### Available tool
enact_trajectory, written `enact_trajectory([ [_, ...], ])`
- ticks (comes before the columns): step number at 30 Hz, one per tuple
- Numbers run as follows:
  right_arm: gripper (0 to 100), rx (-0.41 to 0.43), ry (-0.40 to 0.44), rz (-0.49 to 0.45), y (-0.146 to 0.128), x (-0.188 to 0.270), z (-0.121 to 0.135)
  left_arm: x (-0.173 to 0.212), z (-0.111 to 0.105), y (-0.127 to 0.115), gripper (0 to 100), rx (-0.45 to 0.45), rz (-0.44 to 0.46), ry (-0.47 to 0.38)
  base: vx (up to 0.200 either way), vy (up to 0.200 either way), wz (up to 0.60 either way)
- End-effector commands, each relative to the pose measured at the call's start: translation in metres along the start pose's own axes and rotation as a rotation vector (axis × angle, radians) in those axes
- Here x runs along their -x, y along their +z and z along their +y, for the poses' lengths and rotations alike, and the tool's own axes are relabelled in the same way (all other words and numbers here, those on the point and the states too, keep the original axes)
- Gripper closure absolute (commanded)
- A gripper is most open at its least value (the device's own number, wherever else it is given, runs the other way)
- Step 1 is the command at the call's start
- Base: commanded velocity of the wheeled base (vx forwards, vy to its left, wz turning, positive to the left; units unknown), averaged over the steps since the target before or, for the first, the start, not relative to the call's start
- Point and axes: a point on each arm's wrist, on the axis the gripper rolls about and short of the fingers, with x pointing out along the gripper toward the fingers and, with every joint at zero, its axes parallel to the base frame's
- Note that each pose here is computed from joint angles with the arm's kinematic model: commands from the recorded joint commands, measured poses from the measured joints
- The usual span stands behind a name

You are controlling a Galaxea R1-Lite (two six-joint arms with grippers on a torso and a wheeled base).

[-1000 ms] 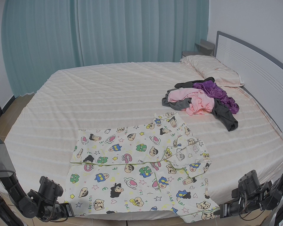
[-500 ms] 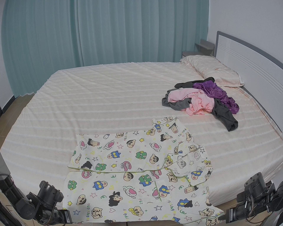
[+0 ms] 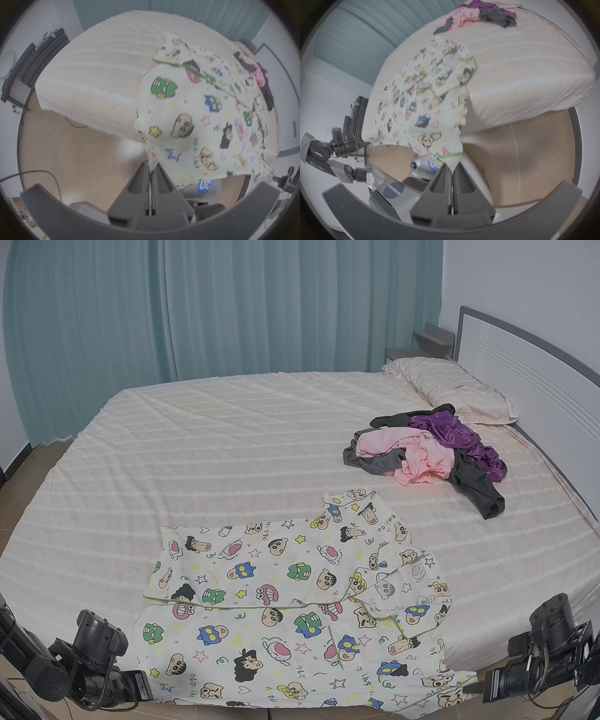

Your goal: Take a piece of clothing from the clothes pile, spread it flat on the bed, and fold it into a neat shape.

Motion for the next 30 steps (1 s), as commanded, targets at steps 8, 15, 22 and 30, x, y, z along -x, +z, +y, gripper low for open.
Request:
enact_trajectory([
  [8, 100, -0.064, 0.072, -0.227, 0.061, 0.013, 0.017, 0.038, -0.022, 0.074, 100, 0.161, -0.137, -0.123, 0.0, 0.0, 0.0],
  [15, 100, -0.095, 0.062, -0.257, 0.086, 0.006, 0.018, 0.036, -0.021, 0.102, 100, 0.221, -0.073, -0.104, 0.0, 0.0, 0.0],
  [22, 100, -0.137, 0.047, -0.28, 0.12, -0.008, 0.017, 0.012, -0.018, 0.132, 100, 0.319, -0.046, -0.069, 0.0, 0.0, 0.0],
  [30, 100, -0.172, 0.039, -0.28, 0.145, -0.026, 0.018, -0.004, -0.031, 0.158, 100, 0.422, -0.028, -0.108, 0.0, 0.0, 0.0],
])
